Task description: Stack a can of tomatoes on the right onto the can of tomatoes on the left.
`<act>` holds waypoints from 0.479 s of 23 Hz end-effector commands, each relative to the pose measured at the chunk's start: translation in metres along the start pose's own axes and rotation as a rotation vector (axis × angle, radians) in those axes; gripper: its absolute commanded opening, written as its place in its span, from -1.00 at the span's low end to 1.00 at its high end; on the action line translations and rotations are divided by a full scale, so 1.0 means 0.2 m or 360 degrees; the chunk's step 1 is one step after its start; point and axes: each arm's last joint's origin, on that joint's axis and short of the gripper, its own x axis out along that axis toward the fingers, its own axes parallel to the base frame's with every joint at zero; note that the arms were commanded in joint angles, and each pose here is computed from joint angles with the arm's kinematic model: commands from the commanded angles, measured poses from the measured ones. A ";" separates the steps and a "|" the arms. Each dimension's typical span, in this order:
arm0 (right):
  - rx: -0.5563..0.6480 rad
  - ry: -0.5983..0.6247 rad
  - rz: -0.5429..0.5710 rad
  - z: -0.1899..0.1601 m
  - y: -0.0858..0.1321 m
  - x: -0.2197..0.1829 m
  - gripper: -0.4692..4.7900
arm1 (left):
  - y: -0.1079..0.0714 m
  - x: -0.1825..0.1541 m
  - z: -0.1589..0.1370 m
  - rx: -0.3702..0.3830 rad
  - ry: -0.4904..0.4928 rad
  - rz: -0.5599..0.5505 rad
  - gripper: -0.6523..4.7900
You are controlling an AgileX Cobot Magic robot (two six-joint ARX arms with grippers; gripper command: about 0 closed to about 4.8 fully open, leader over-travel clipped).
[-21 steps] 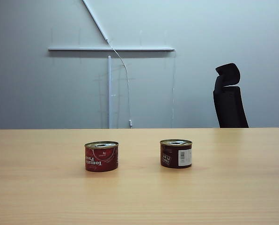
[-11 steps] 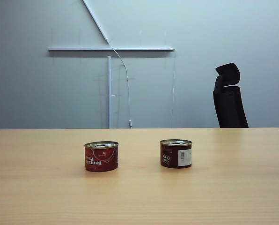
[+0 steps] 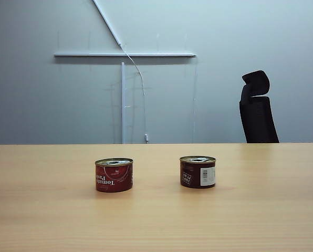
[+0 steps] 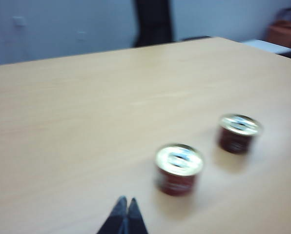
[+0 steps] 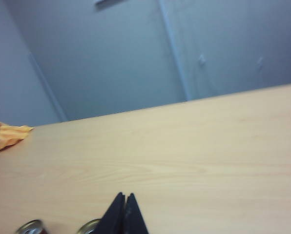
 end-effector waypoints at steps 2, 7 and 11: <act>0.0056 0.0083 0.0033 0.05 0.03 -0.01 -0.74 | -0.04 0.02 -0.02 0.0016 0.0089 -0.0141 -0.77; -0.0054 0.0261 -0.0053 0.07 0.04 0.04 -0.21 | -0.05 0.04 -0.05 0.0028 0.0230 -0.0152 -0.77; -0.0149 0.0423 0.0052 0.05 0.05 0.16 1.00 | -0.05 0.04 -0.06 0.0029 0.0242 -0.0153 -0.77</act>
